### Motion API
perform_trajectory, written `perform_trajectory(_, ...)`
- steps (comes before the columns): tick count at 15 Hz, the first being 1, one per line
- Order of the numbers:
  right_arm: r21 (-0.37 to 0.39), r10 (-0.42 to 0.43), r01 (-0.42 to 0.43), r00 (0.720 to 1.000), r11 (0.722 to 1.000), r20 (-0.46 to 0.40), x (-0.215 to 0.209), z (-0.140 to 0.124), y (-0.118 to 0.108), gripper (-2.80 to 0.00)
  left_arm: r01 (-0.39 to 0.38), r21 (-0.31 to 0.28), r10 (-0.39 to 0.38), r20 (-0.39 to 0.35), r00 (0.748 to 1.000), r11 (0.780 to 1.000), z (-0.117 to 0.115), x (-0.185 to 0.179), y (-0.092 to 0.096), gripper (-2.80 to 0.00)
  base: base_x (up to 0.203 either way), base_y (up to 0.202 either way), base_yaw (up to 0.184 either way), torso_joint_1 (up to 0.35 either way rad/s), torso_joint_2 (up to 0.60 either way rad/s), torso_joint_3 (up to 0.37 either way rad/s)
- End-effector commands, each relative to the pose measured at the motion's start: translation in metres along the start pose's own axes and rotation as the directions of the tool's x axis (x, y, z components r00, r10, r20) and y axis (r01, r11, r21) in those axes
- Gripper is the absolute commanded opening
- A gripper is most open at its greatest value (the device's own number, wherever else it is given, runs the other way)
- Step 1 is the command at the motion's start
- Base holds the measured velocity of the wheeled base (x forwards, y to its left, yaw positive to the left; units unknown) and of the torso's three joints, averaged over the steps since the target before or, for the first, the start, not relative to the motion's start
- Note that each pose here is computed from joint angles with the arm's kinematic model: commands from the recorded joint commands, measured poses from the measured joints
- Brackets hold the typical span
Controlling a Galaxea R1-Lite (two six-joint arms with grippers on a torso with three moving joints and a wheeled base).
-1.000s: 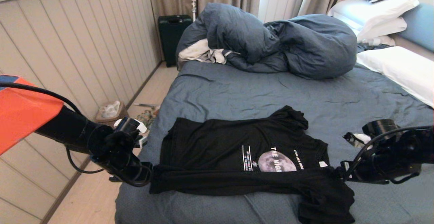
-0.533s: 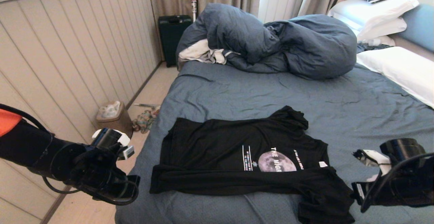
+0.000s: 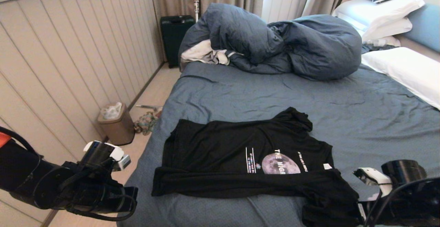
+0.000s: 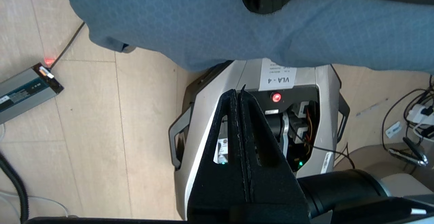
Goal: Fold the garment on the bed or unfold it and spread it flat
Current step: Fold the black T-shirt
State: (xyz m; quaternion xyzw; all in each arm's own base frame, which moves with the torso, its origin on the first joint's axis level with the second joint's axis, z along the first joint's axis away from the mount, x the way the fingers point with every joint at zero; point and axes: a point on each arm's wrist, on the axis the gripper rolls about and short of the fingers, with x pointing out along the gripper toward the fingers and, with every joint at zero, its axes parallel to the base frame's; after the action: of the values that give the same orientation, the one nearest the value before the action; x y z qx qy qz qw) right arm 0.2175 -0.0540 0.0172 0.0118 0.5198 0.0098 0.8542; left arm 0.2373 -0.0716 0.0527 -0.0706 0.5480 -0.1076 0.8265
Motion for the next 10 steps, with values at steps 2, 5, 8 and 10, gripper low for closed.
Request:
perform_trajectory(2,-0.014,0.012,-0.013,1.000,1.000,-0.027,0.020,-0.012,0.004,0.00,0.001,-0.001,-0.001,0.005,1.000,1.000,-0.001,0.000,0.000,-2.80,0.000,0.000,0.000,0.000,0.00,0.000)
perform_trajectory(5,-0.012,0.015,-0.015,0.999,1.000,-0.040,0.029,-0.015,0.004,0.00,-0.001,0.000,0.001,0.003,1.000,1.000,-0.003,-0.001,0.001,-2.80,0.000,0.000,0.000,0.000,0.00,0.000)
perform_trajectory(8,-0.012,0.012,-0.013,0.998,1.000,-0.062,0.037,-0.016,0.004,0.00,-0.002,0.003,0.002,-0.002,1.000,1.000,-0.003,0.001,0.001,-2.80,0.000,0.000,0.000,0.000,0.00,0.000)
perform_trajectory(10,-0.027,-0.011,0.010,0.999,1.000,-0.042,0.042,-0.016,0.005,-2.80,-0.003,0.003,0.003,-0.003,1.000,1.000,-0.003,0.002,0.001,-2.80,0.000,0.000,0.000,0.000,0.00,0.000)
